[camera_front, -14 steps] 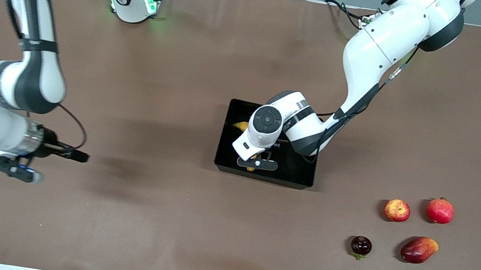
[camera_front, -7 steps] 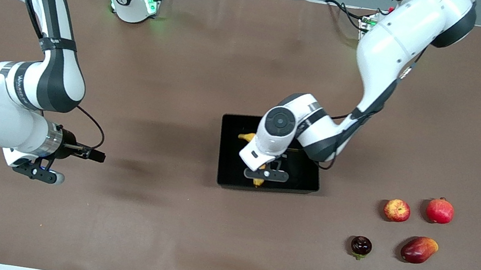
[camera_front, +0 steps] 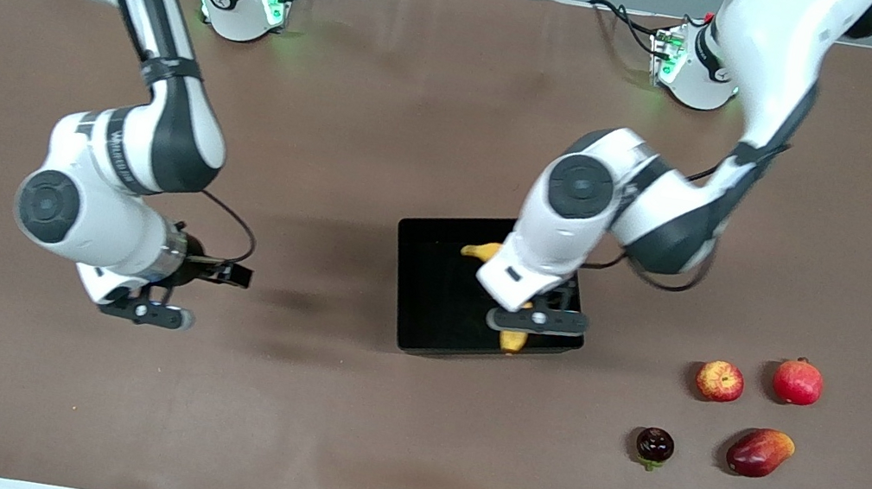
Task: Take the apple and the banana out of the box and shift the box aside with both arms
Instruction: 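Grasp the banana with the left gripper while the right gripper reaches the box, then lift the banana with the left gripper while the right gripper grips the box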
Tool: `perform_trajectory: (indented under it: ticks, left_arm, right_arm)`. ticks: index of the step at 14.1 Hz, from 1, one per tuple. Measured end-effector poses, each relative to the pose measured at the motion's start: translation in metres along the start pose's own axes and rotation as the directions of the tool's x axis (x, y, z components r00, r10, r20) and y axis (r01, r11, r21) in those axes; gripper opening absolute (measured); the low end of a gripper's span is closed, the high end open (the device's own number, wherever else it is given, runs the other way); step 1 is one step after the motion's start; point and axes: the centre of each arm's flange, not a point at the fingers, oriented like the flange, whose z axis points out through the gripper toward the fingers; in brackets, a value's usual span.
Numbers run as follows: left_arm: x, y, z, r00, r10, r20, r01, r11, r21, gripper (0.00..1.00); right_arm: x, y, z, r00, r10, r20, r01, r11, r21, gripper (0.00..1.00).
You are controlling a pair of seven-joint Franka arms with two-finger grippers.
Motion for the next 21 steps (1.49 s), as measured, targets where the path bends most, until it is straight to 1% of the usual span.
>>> perform_trajectory:
  ticks: [2,3,5,7,8,9,11,12,14,15,17,21]
  left_arm:
    - [0.017,-0.045,-0.026,0.999,-0.036,0.035,0.036,0.999,-0.006,0.38]
    - [0.025,-0.066,-0.034,0.998,-0.052,0.045,0.052,0.999,-0.004,0.38]
    - [0.033,-0.099,-0.042,0.995,-0.066,0.078,0.064,0.998,0.023,0.38]
    - [0.037,-0.135,-0.04,0.989,-0.066,0.134,0.059,0.997,0.058,0.38]
    - [0.04,-0.151,-0.037,0.986,-0.072,0.153,0.062,0.996,0.067,0.38]
    - [0.041,-0.166,-0.032,0.982,-0.081,0.173,0.068,0.995,0.076,0.38]
    - [0.04,-0.185,-0.018,0.974,-0.095,0.207,0.077,0.993,0.093,0.38]
    - [0.039,-0.195,-0.013,0.971,-0.083,0.223,0.063,0.993,0.097,0.38]
    - [0.037,-0.219,-0.006,0.968,-0.041,0.249,0.017,0.995,0.096,0.38]
    - [0.037,-0.242,-0.002,0.964,-0.021,0.266,-0.004,0.996,0.093,0.38]
    - [0.035,-0.266,0.003,0.958,-0.019,0.285,-0.009,0.995,0.095,0.38]
    - [0.027,-0.27,0.015,0.951,-0.018,0.31,-0.014,0.995,0.102,0.38]
  right_arm:
    - [-0.008,-0.029,0.001,0.999,-0.043,-0.008,0.043,0.999,0.0,1.0]
    - [-0.013,-0.045,0.0,0.998,-0.067,-0.022,0.067,0.998,0.002,1.0]
    - [-0.022,-0.075,0.002,0.993,-0.111,-0.041,0.111,0.994,0.004,1.0]
    - [-0.029,-0.1,0.013,0.988,-0.147,-0.051,0.147,0.989,0.005,1.0]
    - [-0.031,-0.112,0.023,0.985,-0.162,-0.065,0.163,0.987,0.007,1.0]
    - [-0.031,-0.127,0.037,0.979,-0.181,-0.092,0.182,0.983,0.012,1.0]
    - [-0.035,-0.164,0.077,0.961,-0.223,-0.166,0.23,0.973,0.026,1.0]
    - [-0.042,-0.183,0.101,0.954,-0.232,-0.188,0.242,0.97,0.032,1.0]
    - [-0.056,-0.211,0.134,0.955,-0.226,-0.192,0.237,0.971,0.036,1.0]
    - [-0.06,-0.219,0.142,0.956,-0.221,-0.191,0.233,0.972,0.037,1.0]
    - [-0.058,-0.22,0.14,0.956,-0.219,-0.196,0.23,0.972,0.037,1.0]
    - [-0.06,-0.221,0.153,0.964,-0.195,-0.18,0.205,0.978,0.035,0.99]
